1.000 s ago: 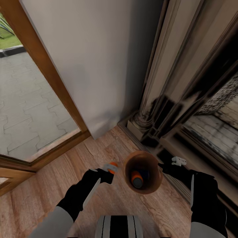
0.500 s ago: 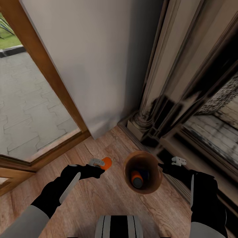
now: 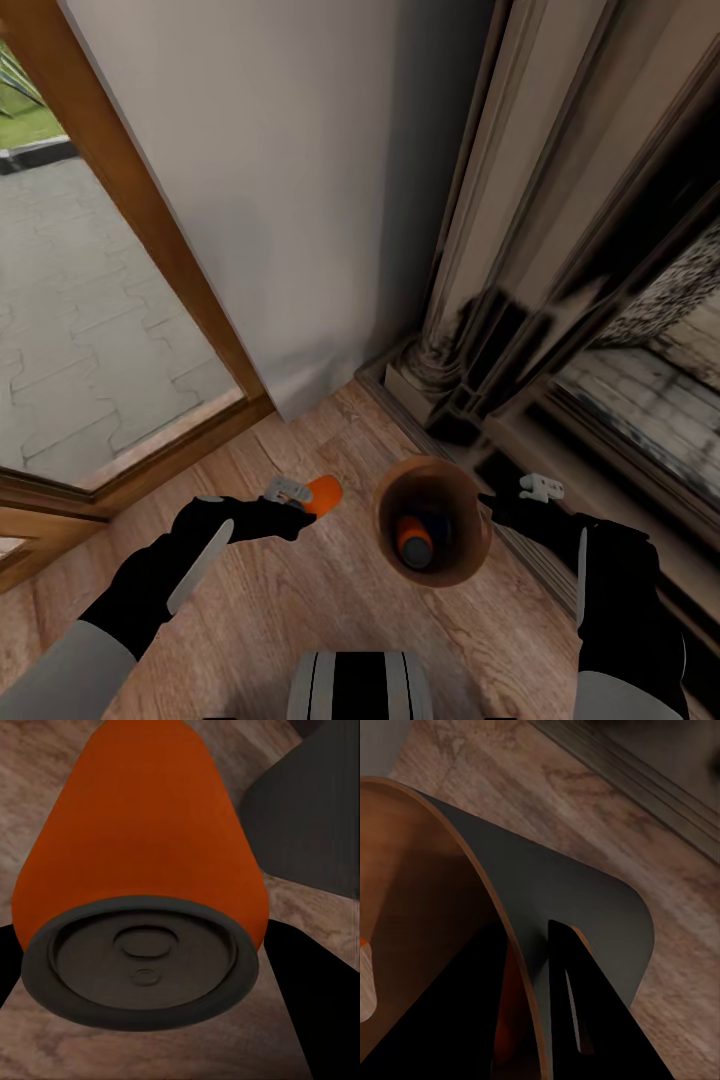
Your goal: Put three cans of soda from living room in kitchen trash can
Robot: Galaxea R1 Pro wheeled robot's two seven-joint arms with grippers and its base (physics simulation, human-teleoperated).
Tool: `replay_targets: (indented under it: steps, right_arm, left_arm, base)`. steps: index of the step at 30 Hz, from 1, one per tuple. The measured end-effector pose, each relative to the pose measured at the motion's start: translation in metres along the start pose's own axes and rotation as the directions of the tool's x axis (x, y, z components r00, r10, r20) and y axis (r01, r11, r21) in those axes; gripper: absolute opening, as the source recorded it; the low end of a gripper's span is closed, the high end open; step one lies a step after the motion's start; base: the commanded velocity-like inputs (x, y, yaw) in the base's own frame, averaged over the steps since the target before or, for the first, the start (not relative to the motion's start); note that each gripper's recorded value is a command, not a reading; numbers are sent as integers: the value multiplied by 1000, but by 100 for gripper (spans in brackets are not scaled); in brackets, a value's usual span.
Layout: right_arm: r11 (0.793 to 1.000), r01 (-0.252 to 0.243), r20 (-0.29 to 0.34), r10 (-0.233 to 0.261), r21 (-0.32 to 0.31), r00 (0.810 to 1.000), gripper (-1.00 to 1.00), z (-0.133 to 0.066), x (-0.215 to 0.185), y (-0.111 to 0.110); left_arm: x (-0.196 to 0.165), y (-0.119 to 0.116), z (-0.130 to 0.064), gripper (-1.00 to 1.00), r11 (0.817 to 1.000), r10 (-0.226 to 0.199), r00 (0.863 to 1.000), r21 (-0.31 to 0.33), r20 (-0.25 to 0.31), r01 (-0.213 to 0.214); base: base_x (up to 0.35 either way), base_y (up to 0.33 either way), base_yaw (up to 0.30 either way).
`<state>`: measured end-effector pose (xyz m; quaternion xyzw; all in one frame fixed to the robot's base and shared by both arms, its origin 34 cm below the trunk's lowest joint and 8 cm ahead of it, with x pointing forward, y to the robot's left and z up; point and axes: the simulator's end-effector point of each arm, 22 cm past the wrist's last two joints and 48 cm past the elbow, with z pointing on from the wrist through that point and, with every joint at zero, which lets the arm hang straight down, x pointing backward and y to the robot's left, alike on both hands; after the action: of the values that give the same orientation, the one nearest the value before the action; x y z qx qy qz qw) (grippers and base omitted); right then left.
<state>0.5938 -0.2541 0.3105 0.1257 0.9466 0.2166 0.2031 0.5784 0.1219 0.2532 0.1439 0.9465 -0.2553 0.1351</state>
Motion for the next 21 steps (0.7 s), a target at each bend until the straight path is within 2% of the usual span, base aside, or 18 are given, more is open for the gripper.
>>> replay_targets:
  steps: [3, 13, 21]
  right_arm:
    - [1000, 1, 1, -1, 0, 1000, -100, 0, -1, 0]
    - [1000, 0, 1, 0, 0, 1000, -100, 0, -1, 0]
    - [1000, 0, 1, 0, 0, 1000, -100, 0, 0, 0]
  left_arm:
    - [1, -3, -3, -100, 999, 6, 1000, 34, -1, -6]
    - [-1, 3, -10, -100, 999, 19, 1000, 37, 6, -19]
    - [-20, 10, -30, -100, 997, 73, 996, 17, 45, -73]
  base:
    - [0, 0, 0]
    - [0, 0, 0]
    - [0, 0, 0]
